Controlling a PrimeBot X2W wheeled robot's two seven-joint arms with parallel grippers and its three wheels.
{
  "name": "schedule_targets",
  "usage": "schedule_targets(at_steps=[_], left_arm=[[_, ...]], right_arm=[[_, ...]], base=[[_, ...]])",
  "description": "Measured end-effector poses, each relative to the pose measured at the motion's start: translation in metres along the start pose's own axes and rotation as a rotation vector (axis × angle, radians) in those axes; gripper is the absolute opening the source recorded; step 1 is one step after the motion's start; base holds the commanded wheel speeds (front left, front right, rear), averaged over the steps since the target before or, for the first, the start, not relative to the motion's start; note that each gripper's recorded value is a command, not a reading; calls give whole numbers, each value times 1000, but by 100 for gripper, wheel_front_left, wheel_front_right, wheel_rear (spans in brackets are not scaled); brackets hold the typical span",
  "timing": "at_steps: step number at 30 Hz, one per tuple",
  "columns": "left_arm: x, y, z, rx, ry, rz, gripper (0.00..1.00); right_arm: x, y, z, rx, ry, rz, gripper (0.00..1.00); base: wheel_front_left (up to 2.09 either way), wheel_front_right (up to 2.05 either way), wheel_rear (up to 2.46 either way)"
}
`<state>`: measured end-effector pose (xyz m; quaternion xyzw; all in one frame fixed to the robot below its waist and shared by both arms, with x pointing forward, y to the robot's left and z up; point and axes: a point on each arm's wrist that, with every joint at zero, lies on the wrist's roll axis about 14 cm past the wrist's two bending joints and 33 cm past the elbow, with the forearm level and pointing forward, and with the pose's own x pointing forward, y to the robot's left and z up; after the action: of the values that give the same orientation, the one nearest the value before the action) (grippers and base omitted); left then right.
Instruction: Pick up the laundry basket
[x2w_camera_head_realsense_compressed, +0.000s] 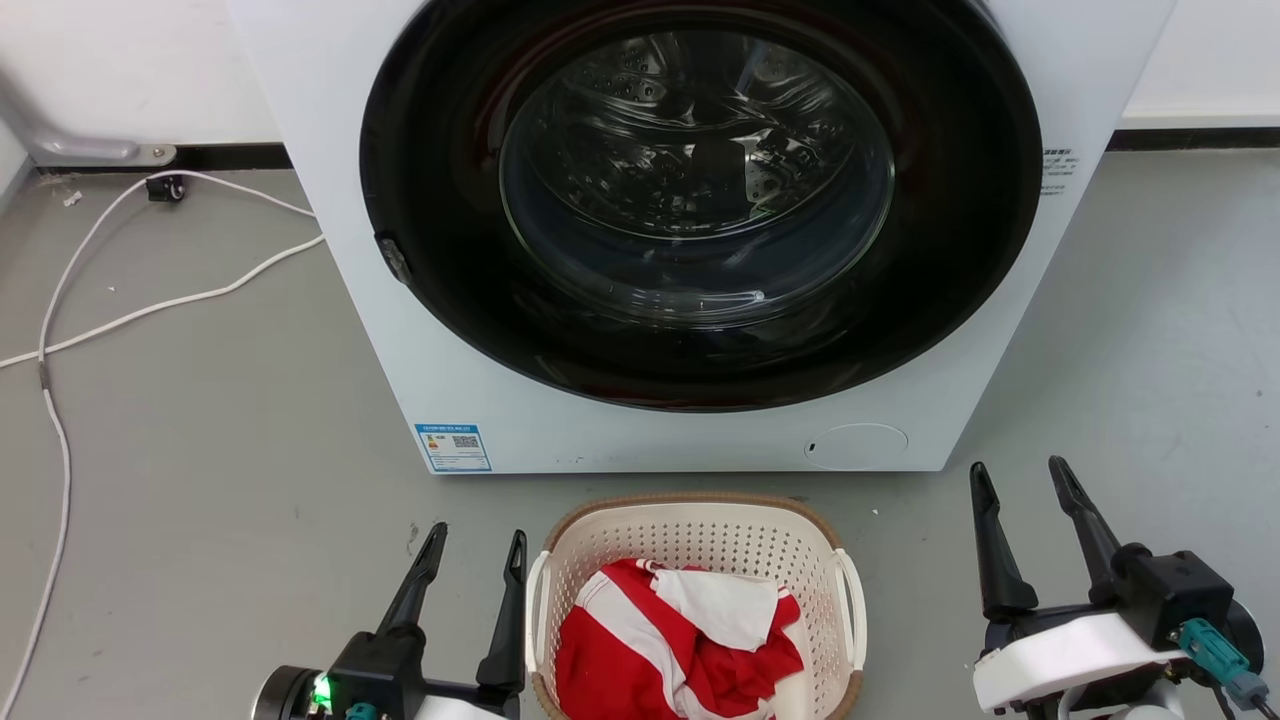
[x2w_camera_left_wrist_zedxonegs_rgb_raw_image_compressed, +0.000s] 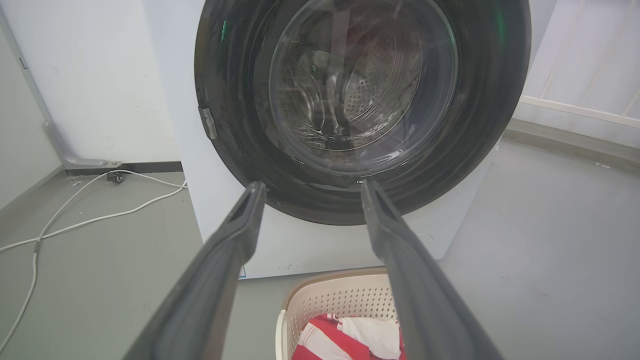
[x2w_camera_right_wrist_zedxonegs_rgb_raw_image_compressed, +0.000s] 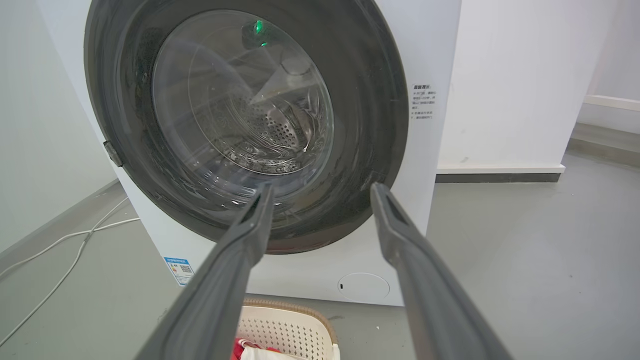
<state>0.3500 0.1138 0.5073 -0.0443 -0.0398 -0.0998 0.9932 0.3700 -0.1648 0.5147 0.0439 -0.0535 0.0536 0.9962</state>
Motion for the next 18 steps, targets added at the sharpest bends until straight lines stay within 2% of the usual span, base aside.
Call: schedule_targets(at_steps=[13,18], left_arm=[[2,0,-4,0,12,-8,100],[3,-3,-19,-11,60,-21,100]], right_arm=[[1,0,-5,10,13,0,100],[3,-1,-17,25,48,-5,100]], base=[[0,0,0],[0,0,0]])
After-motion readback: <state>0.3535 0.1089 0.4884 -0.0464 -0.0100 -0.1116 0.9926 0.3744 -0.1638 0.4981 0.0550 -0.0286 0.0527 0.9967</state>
